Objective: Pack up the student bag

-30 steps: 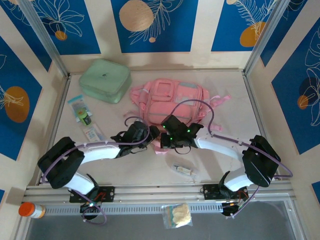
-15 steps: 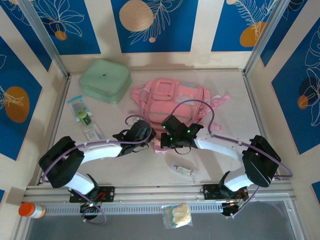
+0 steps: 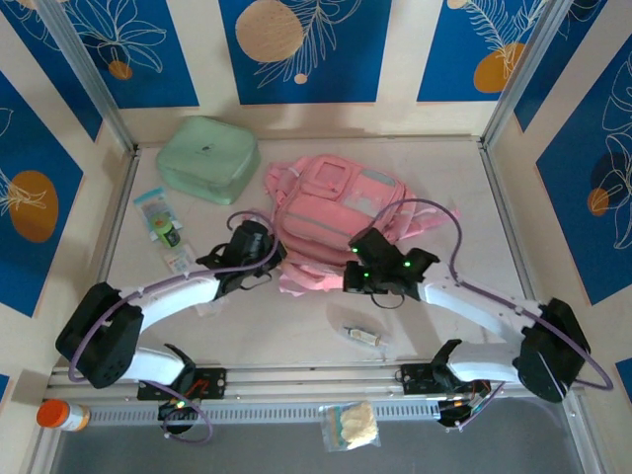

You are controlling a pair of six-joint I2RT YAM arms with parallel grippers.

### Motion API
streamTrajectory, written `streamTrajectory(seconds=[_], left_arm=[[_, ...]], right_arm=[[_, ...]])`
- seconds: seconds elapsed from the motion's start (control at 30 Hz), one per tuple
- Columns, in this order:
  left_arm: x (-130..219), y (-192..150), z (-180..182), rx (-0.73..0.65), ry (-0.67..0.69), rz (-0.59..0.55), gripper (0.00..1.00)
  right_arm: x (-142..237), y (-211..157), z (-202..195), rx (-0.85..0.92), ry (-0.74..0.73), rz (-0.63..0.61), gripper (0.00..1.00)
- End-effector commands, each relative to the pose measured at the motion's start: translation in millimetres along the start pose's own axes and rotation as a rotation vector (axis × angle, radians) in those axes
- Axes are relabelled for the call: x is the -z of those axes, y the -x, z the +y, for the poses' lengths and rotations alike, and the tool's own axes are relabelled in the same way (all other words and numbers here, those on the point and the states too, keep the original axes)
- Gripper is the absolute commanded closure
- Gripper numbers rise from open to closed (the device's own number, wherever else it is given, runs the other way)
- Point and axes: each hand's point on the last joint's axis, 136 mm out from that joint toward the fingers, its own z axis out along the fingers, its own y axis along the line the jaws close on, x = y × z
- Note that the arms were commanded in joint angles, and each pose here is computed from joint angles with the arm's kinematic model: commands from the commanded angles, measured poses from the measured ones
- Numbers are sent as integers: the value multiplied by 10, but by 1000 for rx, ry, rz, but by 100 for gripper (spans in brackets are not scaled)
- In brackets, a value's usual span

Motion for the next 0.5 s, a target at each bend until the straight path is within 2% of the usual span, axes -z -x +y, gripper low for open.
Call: streamTrajectory(seconds=[0.0,0.13,0.23,0.33,0.4,0.47], left_arm=[[78,323,157,-73,22,-44,100],[34,353,50,-100,-10,14,100],[16,439,41,-93,-8,-4,100],[-7,609,72,-104,24,10,100],[30,632,72,-102,31,48,99],[117,482,-37,-114,-37,90,65]], right_arm=[[109,-228,-273,-12,-43,85,100],[279,-202,287,48,170,100,100],[270,-135,466,112,154,48,100],[148,-133,468,94,140,107,100],[78,-155,502,112,155,102,100],[-3,-155,463,106,138,88,100]])
